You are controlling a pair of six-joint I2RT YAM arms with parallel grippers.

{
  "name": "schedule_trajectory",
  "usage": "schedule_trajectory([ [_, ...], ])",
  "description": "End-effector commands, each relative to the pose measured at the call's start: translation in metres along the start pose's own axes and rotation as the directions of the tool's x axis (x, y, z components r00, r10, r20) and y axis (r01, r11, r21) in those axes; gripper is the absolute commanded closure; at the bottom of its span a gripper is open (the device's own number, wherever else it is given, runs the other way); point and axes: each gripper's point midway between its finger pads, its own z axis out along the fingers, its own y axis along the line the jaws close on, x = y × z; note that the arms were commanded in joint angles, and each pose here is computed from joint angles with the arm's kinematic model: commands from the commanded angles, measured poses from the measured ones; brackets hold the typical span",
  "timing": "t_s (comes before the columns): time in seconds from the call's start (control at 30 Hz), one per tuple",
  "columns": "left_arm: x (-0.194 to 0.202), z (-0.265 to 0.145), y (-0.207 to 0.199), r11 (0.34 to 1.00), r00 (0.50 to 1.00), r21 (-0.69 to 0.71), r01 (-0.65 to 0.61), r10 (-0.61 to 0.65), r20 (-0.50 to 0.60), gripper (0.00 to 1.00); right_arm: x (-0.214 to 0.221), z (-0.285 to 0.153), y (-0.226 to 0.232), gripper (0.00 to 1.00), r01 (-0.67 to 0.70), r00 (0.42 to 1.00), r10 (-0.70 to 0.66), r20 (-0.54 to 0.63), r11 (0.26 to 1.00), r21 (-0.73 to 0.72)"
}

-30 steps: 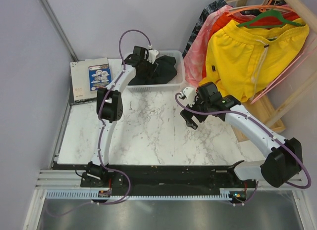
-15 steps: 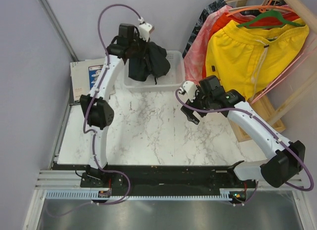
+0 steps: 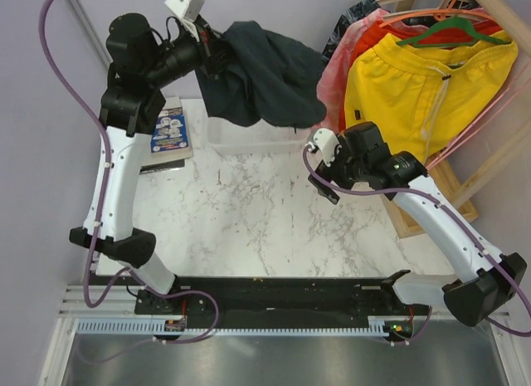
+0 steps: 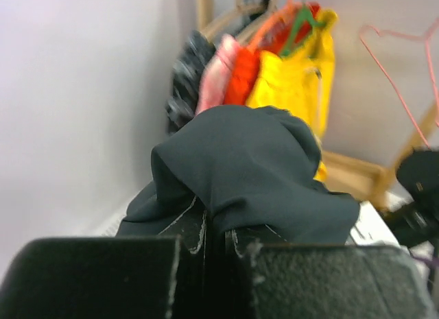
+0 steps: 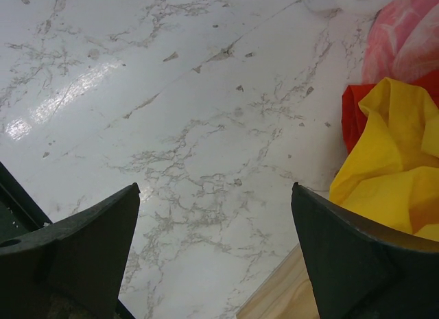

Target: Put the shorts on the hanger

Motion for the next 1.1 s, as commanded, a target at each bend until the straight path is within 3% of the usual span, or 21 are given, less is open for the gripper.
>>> schedule_trajectory([
  [0.0, 0.067, -0.011, -0.033, 0.972, 0.969, 0.134, 0.193, -0.167, -0.184, 0.98, -0.014, -0.022, 0.002, 0.02, 0.011, 0.997, -0.011, 0.081, 1.0, 0.001],
  [0.07, 0.127, -0.024, -0.045, 0.941, 0.912, 0.155, 0.302, -0.237, -0.335, 0.98, -0.012, -0.027, 0.008, 0.02, 0.02, 0.995, -0.018, 0.1, 1.0, -0.016],
  [0.13, 0.159, -0.041, -0.049, 0.93, 0.884, 0.155, 0.332, -0.25, -0.396, 0.98, -0.01, -0.028, 0.011, 0.02, 0.018, 0.994, -0.016, 0.104, 1.0, -0.021],
  [0.17, 0.206, -0.052, -0.053, 0.909, 0.831, 0.139, 0.393, -0.286, -0.477, 0.98, -0.006, -0.027, 0.012, 0.02, 0.016, 0.995, -0.013, 0.098, 1.0, -0.026],
  [0.23, 0.245, -0.07, -0.048, 0.91, 0.798, 0.113, 0.398, -0.283, -0.533, 0.98, 0.0, -0.024, 0.014, 0.02, 0.009, 0.996, -0.006, 0.084, 0.999, -0.034],
  [0.27, 0.283, -0.084, -0.049, 0.89, 0.738, 0.068, 0.45, -0.328, -0.59, 0.98, 0.005, -0.021, 0.017, 0.02, 0.007, 0.997, -0.004, 0.072, 0.999, -0.043],
  [0.33, 0.318, -0.102, -0.034, 0.89, 0.692, 0.004, 0.455, -0.352, -0.63, 0.98, 0.011, -0.017, 0.021, 0.02, 0.007, 0.998, -0.003, 0.059, 0.998, -0.068],
  [0.37, 0.348, -0.115, -0.029, 0.871, 0.62, -0.059, 0.487, -0.393, -0.679, 0.98, 0.016, -0.014, 0.025, 0.02, 0.007, 0.999, -0.003, 0.047, 0.996, -0.086],
  [0.4, 0.361, -0.122, -0.023, 0.881, 0.613, -0.05, 0.47, -0.367, -0.7, 0.98, 0.019, -0.01, 0.029, 0.02, 0.002, 0.999, 0.002, 0.036, 0.994, -0.11],
  [0.47, 0.392, -0.14, -0.005, 0.878, 0.547, -0.125, 0.461, -0.393, -0.739, 0.98, 0.026, -0.001, 0.034, 0.02, -0.009, 1.0, 0.01, 0.005, 0.989, -0.145],
  [0.57, 0.413, -0.164, -0.002, 0.882, 0.514, -0.109, 0.459, -0.364, -0.777, 0.85, 0.034, 0.011, 0.04, 0.04, -0.061, 0.998, 0.054, -0.04, 0.982, -0.179],
  [0.6, 0.415, -0.174, -0.008, 0.888, 0.519, -0.055, 0.456, -0.315, -0.795, 0.8, 0.035, 0.014, 0.042, 0.05, -0.102, 0.994, 0.094, -0.053, 0.977, -0.186],
  [0.67, 0.415, -0.19, -0.016, 0.888, 0.542, 0.016, 0.46, -0.267, -0.797, 0.6, 0.041, 0.022, 0.053, 0.08, -0.154, 0.987, 0.141, -0.075, 0.96, -0.232],
  [0.7, 0.41, -0.195, -0.017, 0.909, 0.597, 0.108, 0.402, -0.171, -0.784, 0.5, 0.039, 0.025, 0.056, 0.09, -0.204, 0.979, 0.192, -0.072, 0.951, -0.235],
  [0.73, 0.407, -0.208, -0.008, 0.918, 0.607, 0.087, 0.387, -0.183, -0.774, 0.32, 0.04, 0.029, 0.057, 0.09, -0.225, 0.974, 0.214, -0.073, 0.945, -0.237],
  [0.77, 0.405, -0.212, -0.001, 0.93, 0.616, 0.09, 0.356, -0.161, -0.772, 0.29, 0.044, 0.033, 0.064, 0.1, -0.251, 0.968, 0.237, -0.085, 0.933, -0.257],
  [0.8, 0.397, -0.213, 0.005, 0.945, 0.642, 0.121, 0.303, -0.109, -0.759, 0.05, 0.041, 0.036, 0.063, 0.12, -0.258, 0.966, 0.249, -0.067, 0.931, -0.258],
  [0.9, 0.356, -0.201, 0.021, 0.973, 0.737, 0.112, 0.201, -0.074, -0.672, 0.0, 0.036, 0.044, 0.062, 0.15, -0.294, 0.955, 0.291, -0.05, 0.921, -0.255],
  [0.97, 0.321, -0.187, 0.027, 0.994, 0.818, 0.107, 0.028, 0.038, -0.573, 0.0, 0.032, 0.048, 0.06, 0.17, -0.313, 0.949, 0.311, -0.049, 0.915, -0.255],
  [1.03, 0.301, -0.175, 0.011, 0.982, 0.829, 0.149, -0.112, 0.175, -0.531, 0.0, 0.029, 0.051, 0.059, 0.16, -0.32, 0.947, 0.319, -0.046, 0.911, -0.261],
  [1.07, 0.31, -0.174, 0.002, 0.976, 0.808, 0.166, -0.139, 0.209, -0.55, 0.01, 0.027, 0.053, 0.057, 0.17, -0.332, 0.943, 0.33, -0.052, 0.907, -0.259],
])
